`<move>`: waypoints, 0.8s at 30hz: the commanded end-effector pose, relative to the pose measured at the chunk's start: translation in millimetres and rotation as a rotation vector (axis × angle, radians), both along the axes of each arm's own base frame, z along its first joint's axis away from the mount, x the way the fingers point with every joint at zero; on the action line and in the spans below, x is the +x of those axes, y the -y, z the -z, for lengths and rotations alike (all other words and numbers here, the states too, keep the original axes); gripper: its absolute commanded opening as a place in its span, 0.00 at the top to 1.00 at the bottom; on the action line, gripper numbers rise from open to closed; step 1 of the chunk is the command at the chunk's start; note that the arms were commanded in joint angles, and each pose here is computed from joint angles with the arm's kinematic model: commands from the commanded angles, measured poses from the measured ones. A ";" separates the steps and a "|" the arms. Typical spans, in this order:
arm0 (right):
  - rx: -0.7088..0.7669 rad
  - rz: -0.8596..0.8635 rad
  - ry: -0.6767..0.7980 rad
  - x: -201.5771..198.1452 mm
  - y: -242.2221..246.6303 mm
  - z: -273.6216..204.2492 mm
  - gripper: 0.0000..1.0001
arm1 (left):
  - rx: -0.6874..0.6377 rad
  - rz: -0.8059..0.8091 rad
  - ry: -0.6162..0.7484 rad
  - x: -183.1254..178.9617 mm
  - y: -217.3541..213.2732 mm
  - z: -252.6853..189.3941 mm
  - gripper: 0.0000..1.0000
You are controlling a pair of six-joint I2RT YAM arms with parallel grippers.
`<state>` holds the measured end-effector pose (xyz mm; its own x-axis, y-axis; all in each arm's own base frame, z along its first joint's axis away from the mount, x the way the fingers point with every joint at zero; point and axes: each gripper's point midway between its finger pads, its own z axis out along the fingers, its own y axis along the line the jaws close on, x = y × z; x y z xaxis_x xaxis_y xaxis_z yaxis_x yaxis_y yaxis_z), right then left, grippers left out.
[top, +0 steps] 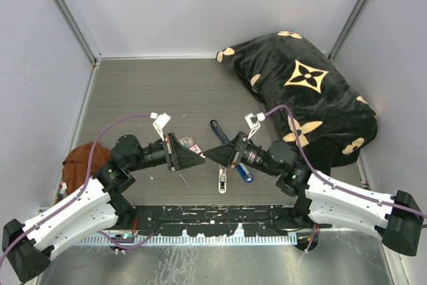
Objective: Load the staples into the stapler
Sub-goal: Pick up the stapler.
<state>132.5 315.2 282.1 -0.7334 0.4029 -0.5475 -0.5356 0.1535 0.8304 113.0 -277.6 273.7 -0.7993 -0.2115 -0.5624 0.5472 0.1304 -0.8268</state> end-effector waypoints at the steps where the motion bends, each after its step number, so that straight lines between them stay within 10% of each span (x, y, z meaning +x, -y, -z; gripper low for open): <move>1: 0.058 -0.029 0.036 -4.6 -4.7 -21.3 0.66 | -0.054 0.020 0.057 -4.8 -0.6 -20.3 1.00; 20: 0.108 -0.034 0.026 -9.4 1.0 -22.3 0.87 | -0.045 0.003 0.046 -2.3 -1.2 -16.8 1.00; 24: 0.116 -0.024 0.024 -8.3 2.5 -22.9 0.90 | -0.023 0.005 0.042 -2.5 -1.5 -13.7 0.69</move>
